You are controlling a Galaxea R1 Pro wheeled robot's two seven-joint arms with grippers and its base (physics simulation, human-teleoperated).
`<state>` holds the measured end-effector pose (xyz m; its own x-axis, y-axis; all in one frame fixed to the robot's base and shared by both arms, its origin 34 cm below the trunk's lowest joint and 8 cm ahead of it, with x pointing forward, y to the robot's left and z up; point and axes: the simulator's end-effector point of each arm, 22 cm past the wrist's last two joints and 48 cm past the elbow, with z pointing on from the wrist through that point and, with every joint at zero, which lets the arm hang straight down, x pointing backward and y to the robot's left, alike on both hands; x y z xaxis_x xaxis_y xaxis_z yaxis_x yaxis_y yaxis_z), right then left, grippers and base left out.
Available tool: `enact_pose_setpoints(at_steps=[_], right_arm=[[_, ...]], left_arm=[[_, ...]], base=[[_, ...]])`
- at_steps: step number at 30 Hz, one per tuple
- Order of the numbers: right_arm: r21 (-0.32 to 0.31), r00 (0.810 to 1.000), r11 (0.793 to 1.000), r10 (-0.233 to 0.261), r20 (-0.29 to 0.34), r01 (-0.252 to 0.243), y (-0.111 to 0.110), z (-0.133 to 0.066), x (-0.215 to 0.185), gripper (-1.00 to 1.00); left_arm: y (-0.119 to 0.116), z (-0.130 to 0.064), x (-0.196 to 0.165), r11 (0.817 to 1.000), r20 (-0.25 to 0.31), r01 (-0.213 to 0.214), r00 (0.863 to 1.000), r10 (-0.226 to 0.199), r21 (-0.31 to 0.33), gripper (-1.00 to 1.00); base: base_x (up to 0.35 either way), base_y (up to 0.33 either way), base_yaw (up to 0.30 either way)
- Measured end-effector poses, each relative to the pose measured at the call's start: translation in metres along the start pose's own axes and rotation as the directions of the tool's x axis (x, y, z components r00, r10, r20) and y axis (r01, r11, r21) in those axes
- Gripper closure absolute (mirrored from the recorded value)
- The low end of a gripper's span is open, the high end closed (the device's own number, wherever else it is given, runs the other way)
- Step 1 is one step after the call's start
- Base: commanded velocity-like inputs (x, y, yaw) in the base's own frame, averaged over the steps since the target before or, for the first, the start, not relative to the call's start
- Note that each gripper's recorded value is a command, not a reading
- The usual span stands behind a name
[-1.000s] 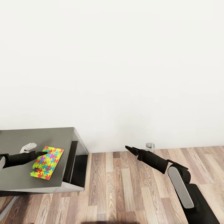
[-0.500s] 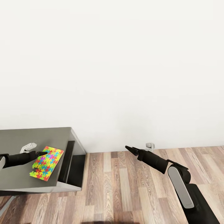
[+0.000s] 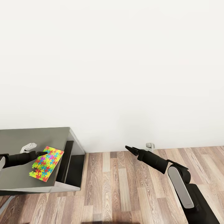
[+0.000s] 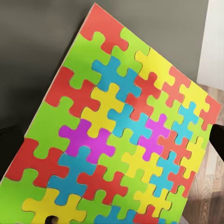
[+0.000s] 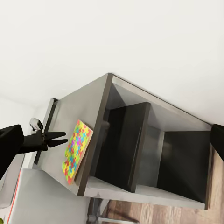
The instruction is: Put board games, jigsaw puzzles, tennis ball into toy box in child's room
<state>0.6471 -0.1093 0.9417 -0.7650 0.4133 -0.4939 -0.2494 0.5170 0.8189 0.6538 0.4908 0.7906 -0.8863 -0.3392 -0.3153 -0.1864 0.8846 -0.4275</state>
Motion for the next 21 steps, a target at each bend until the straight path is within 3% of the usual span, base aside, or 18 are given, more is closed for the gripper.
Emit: enact_pose_setpoints(at_steps=[21], right_arm=[[0.0,1.0,1.0,0.0,-0.001,0.0,0.0,0.0,0.0,-1.0]], left_arm=[[-0.015,-0.001,0.001,0.998,-0.003,-0.002,1.0,0.002,0.067,-1.0]], base=[[0.0,0.0,0.0]])
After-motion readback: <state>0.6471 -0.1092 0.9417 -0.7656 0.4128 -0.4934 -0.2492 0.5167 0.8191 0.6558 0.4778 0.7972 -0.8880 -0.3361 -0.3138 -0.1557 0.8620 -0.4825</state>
